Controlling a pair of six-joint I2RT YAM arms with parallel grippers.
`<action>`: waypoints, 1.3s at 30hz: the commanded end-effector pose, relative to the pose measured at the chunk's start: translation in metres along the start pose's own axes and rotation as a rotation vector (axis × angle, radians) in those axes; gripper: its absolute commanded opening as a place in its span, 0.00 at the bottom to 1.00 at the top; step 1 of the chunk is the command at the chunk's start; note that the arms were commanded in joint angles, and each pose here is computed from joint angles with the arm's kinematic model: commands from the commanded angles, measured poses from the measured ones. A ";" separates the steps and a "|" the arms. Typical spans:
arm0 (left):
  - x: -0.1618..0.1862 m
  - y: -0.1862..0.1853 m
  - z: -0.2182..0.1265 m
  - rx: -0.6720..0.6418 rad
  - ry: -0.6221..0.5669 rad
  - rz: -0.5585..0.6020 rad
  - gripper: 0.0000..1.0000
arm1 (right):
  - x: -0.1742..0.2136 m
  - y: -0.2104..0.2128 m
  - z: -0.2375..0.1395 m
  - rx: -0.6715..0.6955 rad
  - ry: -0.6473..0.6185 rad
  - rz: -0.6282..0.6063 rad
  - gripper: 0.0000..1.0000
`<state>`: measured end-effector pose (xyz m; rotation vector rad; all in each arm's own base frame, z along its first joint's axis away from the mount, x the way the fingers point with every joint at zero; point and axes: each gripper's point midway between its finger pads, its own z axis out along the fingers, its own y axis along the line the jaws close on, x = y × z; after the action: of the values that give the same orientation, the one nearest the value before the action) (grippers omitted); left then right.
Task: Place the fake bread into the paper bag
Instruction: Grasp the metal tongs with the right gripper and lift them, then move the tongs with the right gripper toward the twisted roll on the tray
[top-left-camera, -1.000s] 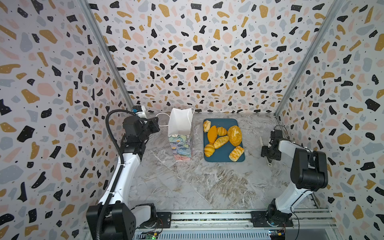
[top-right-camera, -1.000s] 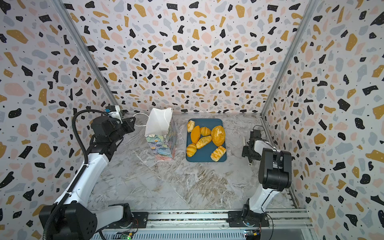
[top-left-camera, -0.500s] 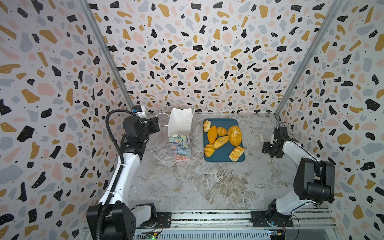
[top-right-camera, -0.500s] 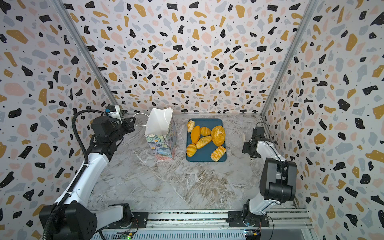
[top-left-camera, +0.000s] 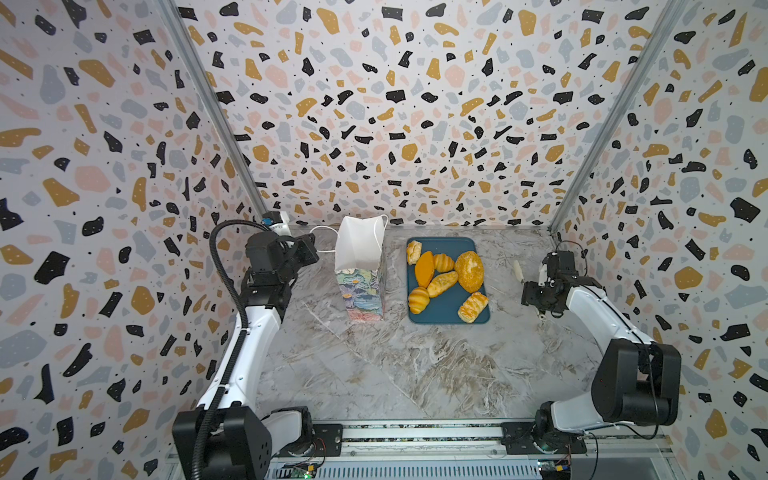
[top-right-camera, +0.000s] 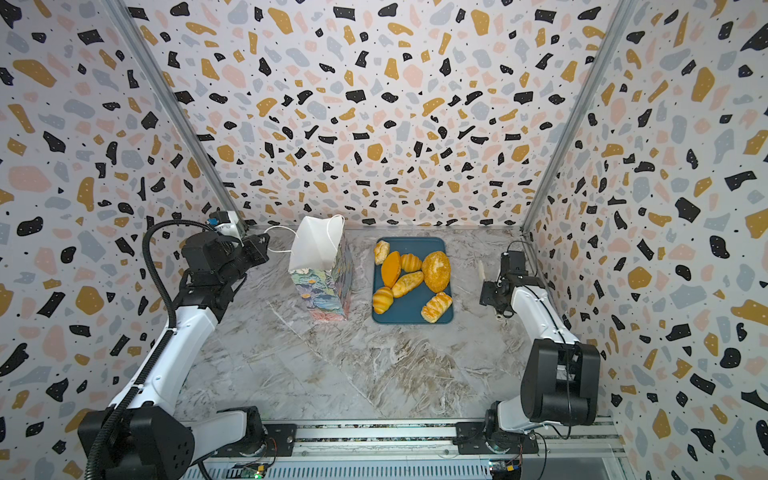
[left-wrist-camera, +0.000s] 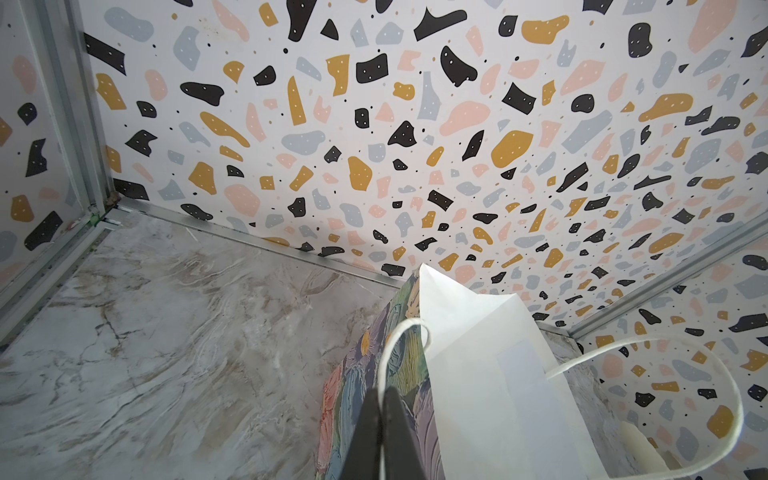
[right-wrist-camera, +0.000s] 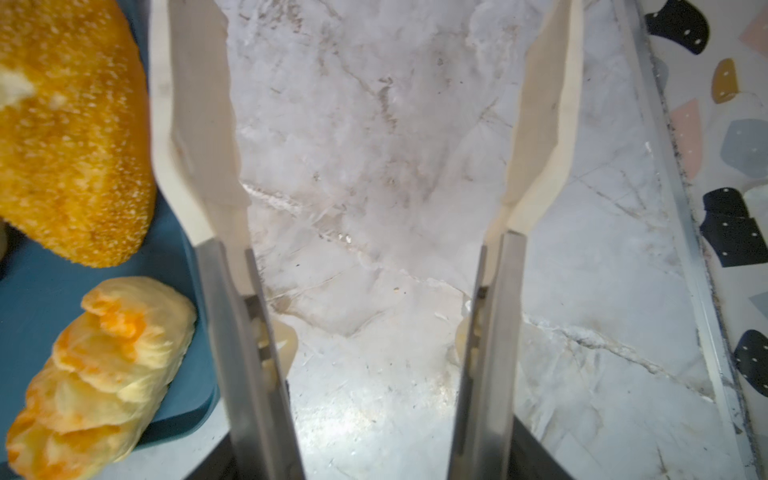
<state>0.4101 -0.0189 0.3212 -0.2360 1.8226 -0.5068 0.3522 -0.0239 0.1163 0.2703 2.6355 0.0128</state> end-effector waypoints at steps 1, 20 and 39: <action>-0.013 -0.005 -0.005 0.018 -0.059 0.004 0.00 | -0.014 0.023 -0.029 -0.051 -0.067 -0.051 0.67; -0.010 -0.016 -0.003 0.097 -0.063 -0.014 0.00 | 0.016 0.079 -0.092 -0.274 -0.079 -0.014 0.70; -0.012 -0.010 -0.006 0.050 -0.075 0.016 0.00 | 0.078 0.093 -0.103 -0.316 0.072 0.081 0.67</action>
<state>0.4091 -0.0231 0.3272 -0.2284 1.7730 -0.5504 0.2623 0.0871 0.1721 0.2279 2.6411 0.4754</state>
